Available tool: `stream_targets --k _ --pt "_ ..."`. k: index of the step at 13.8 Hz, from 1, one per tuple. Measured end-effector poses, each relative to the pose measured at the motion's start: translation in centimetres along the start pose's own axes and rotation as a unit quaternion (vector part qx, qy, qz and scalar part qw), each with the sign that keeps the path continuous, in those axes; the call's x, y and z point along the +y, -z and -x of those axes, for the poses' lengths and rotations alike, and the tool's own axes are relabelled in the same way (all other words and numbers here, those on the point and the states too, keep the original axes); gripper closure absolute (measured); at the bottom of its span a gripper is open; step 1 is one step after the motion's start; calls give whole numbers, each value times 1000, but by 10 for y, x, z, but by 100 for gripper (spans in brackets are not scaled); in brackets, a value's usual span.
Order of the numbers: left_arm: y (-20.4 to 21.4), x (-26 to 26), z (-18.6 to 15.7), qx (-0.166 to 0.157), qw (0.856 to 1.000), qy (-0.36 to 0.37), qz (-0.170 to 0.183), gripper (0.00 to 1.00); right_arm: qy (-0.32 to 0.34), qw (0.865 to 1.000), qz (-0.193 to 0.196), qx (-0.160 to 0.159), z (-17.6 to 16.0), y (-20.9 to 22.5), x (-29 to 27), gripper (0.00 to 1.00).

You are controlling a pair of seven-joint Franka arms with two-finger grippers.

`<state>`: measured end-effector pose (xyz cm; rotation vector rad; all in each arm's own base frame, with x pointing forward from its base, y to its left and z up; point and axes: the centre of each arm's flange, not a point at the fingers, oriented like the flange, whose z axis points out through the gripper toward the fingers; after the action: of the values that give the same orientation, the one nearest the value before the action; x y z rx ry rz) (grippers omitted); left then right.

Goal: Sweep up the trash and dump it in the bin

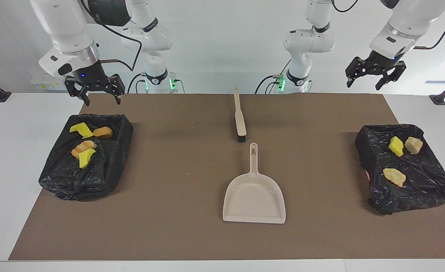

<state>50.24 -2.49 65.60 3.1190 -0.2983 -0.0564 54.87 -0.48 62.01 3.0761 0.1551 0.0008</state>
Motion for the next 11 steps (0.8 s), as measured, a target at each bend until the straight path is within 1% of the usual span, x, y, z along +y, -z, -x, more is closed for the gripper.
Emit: stream_targets --k 3,5,11 --pt "1 -1 -4 1 1000 0 0 0 -33 999 -6 0 0 0 -3 0" --pt "7 -2 -12 7 1000 0 -2 0 -36 999 -7 1 0 1 -5 0" --pt "8 -6 -30 3 1000 3 -2 0 -37 999 -7 1 1 0 -6 0"
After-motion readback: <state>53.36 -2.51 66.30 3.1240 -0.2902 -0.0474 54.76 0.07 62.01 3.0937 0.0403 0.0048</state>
